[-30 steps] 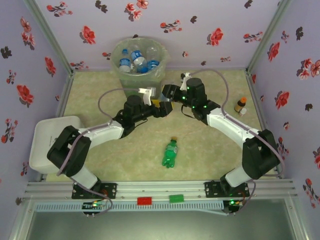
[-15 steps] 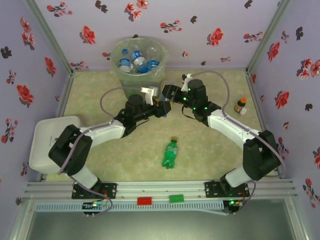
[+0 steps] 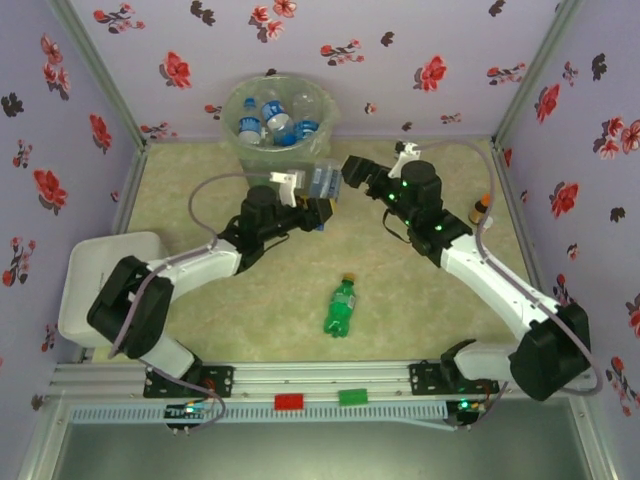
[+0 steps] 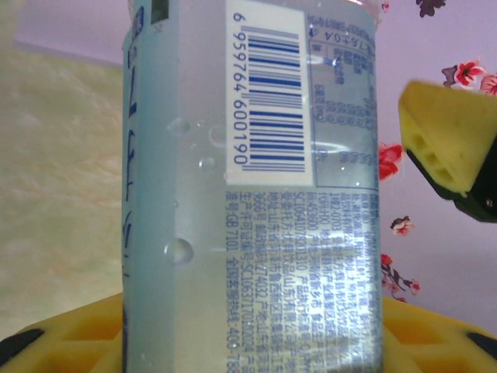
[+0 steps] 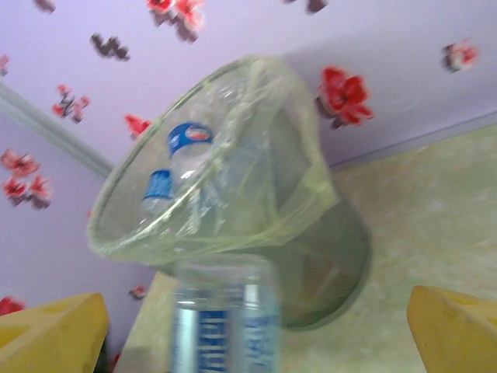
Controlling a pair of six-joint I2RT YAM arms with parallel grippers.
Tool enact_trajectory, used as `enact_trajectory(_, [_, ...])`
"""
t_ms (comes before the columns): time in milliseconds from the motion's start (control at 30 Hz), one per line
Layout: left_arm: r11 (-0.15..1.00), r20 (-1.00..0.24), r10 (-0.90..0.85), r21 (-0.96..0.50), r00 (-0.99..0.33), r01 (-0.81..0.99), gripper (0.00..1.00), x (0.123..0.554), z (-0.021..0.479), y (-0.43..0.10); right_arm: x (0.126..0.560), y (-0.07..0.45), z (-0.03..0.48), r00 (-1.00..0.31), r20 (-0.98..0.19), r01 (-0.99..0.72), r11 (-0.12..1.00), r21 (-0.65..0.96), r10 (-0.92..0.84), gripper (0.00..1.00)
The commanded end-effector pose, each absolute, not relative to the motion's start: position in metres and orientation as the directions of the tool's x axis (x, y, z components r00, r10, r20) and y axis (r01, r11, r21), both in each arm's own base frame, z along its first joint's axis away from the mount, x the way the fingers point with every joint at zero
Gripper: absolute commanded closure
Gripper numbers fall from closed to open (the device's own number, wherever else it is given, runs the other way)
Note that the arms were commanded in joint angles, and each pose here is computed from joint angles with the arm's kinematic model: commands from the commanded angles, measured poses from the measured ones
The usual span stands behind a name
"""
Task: Put the plastic bottles in the bin
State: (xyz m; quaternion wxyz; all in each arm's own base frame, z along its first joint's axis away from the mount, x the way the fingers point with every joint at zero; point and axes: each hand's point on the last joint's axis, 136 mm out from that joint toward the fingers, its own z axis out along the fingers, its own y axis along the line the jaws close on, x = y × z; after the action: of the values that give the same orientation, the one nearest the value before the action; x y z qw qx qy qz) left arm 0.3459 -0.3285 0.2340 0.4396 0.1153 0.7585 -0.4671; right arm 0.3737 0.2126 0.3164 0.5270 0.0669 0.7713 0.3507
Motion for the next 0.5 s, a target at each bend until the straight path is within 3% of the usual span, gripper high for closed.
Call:
enact_trajectory(0, [0.606, -0.858, -0.232, -0.496, -0.458, 0.622, 0.52, 0.356, 0.287, -0.307, 0.372, 0.175, 0.271, -0.426, -0.793, -0.091, 0.852, 0.515, 0.434, 0.0])
enact_trajectory(267, [0.765, -0.945, -0.188, -0.312, -0.267, 0.564, 0.55, 0.398, 0.375, -0.25, 0.355, 0.16, 0.209, -0.51, -0.755, 0.005, 0.879, 0.476, 0.412, 0.0])
enact_trajectory(467, [0.858, -0.943, -0.162, -0.28, -0.291, 0.431, 0.55, 0.448, 0.399, -0.206, 0.353, 0.161, 0.203, -0.523, -0.753, -0.002, 0.882, 0.471, 0.4, 0.0])
